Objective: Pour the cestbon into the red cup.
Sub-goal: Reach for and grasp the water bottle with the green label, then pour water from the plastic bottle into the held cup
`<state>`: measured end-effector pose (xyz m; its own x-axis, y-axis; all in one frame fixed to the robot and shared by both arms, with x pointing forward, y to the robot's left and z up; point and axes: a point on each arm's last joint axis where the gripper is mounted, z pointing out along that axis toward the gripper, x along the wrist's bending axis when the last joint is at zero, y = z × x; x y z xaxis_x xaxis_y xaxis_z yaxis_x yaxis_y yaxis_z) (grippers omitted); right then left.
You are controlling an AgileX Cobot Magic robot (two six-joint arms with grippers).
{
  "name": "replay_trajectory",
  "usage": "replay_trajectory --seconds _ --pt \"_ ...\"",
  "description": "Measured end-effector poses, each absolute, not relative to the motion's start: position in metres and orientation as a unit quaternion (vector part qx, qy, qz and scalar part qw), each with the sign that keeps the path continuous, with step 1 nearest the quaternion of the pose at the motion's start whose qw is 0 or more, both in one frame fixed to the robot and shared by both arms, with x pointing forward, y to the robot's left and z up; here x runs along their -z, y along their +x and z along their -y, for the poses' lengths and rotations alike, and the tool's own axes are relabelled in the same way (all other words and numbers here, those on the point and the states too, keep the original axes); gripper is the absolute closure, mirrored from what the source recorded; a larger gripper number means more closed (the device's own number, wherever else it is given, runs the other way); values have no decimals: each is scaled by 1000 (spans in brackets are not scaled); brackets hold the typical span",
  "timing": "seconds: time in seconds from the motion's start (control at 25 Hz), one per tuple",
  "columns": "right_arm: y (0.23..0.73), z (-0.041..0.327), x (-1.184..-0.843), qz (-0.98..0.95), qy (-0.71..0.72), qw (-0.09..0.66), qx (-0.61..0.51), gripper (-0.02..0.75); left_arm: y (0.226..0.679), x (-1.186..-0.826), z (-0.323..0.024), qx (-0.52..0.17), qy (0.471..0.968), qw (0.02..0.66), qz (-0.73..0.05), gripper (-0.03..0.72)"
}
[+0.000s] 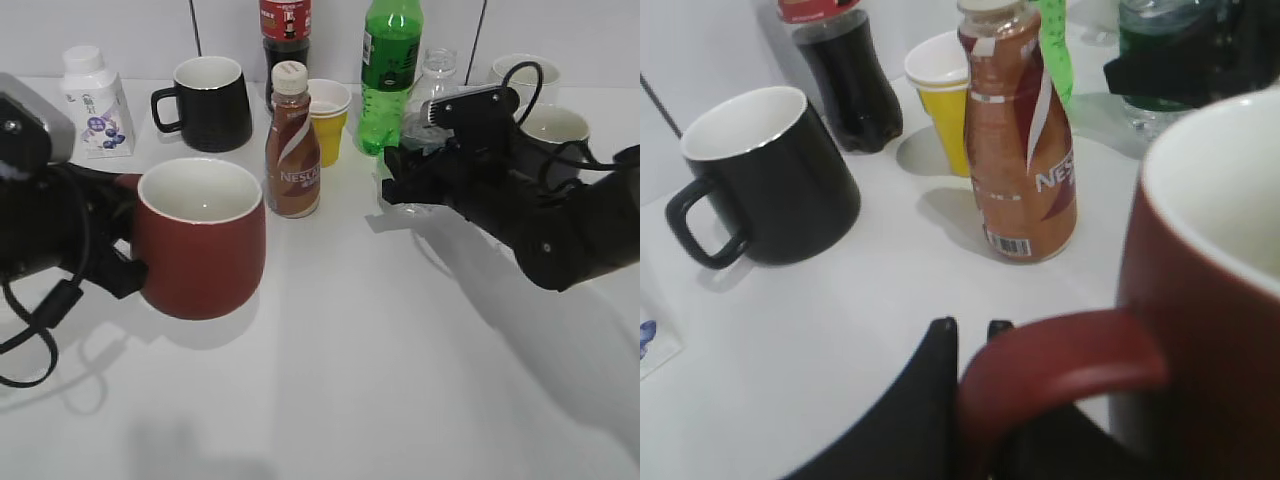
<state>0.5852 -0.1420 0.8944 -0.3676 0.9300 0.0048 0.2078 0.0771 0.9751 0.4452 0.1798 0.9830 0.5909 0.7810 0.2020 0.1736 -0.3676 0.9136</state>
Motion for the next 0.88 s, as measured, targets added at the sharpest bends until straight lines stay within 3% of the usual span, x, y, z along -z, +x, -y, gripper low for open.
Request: replay_trajectory --seconds 0.4,0.88 --pt "531 152 -942 -678 316 374 -548 279 454 -960 -166 -308 775 480 -272 640" --pt "511 144 -947 -741 130 416 -511 279 455 -948 -139 -275 786 496 -244 640"
